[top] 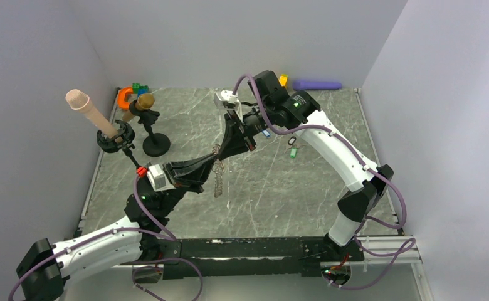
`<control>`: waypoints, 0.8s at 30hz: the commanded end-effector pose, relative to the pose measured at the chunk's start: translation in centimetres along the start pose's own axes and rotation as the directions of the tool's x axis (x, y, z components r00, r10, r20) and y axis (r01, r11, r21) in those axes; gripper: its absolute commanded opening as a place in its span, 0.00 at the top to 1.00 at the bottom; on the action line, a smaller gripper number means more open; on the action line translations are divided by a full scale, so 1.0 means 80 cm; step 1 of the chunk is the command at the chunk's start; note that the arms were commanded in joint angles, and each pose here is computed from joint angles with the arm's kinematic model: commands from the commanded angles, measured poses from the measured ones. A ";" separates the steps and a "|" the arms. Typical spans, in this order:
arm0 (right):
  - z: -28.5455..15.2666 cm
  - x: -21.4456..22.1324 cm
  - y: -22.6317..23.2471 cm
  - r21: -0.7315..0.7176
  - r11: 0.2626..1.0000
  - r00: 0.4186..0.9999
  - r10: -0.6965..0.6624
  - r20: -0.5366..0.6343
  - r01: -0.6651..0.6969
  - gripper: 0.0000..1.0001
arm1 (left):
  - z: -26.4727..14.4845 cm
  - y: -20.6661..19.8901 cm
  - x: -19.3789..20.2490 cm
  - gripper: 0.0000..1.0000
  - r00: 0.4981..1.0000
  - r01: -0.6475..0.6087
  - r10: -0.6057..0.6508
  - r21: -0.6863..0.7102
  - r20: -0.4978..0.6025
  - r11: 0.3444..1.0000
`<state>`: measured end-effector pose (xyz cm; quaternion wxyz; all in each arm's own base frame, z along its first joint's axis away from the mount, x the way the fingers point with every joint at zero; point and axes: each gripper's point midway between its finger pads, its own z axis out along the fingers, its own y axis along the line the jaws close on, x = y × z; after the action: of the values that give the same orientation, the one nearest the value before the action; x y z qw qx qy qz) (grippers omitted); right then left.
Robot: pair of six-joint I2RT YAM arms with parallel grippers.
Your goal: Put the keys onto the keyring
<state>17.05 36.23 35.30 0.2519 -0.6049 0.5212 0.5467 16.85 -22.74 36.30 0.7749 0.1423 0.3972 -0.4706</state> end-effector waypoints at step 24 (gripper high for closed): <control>-0.004 -0.009 0.025 -0.065 0.996 0.998 -0.053 0.018 0.054 0.85 | -0.004 -0.007 -0.035 1.00 0.996 0.019 -0.021 0.017 0.082 1.000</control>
<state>16.32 36.18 34.96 0.2497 -0.6233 0.5017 0.5454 16.24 -22.48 35.96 0.7654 0.1465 0.4032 -0.4798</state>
